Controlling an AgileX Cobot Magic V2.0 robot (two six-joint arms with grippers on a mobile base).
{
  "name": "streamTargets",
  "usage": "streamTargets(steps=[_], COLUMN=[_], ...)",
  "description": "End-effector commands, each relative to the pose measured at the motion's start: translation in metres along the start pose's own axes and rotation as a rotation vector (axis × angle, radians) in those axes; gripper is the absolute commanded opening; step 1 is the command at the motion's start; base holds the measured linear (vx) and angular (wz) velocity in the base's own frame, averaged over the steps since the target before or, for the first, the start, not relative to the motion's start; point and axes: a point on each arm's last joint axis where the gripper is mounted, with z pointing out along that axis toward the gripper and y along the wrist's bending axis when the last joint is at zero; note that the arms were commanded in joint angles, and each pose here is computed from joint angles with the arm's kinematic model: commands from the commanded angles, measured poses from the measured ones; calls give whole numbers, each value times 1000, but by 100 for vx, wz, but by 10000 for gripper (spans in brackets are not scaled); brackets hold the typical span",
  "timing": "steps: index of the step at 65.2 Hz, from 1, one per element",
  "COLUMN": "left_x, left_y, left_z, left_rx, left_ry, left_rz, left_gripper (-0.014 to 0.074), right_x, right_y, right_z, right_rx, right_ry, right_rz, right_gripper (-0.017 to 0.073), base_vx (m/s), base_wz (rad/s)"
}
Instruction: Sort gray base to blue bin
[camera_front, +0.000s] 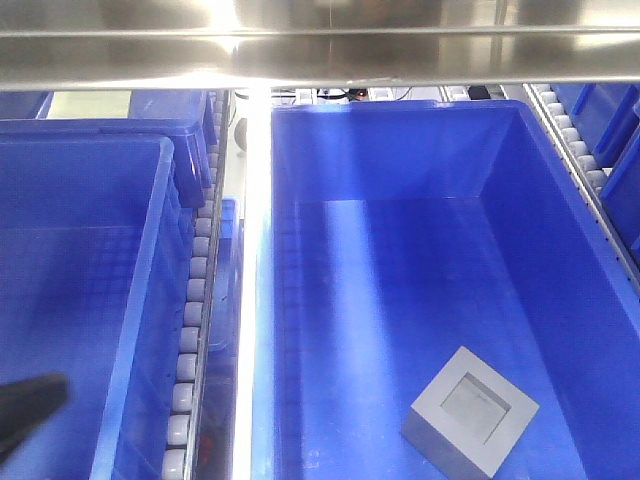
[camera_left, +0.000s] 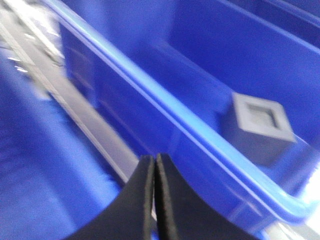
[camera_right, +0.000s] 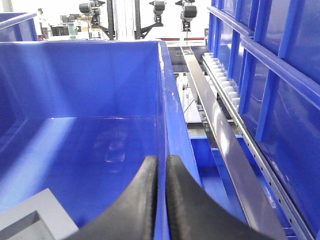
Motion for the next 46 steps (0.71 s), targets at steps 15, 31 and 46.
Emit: streamTargets(steps=[15, 31, 46], left_x=[-16, -15, -15], left_y=[1, 1, 1], left_z=[-24, -23, -23], left_rx=[-14, -14, -14], left_ry=[-179, -173, -173], left_rz=[-11, -12, -12], left_gripper=[-3, -2, -2], right_x=[-9, -9, -9], right_y=[0, 0, 0], right_z=[-1, -1, -1], right_rx=[0, 0, 0], right_ry=[-91, -91, -91], right_rz=[-13, -13, -13], right_gripper=[-4, -4, -4], base_vx=[0, 0, 0], base_wz=[0, 0, 0])
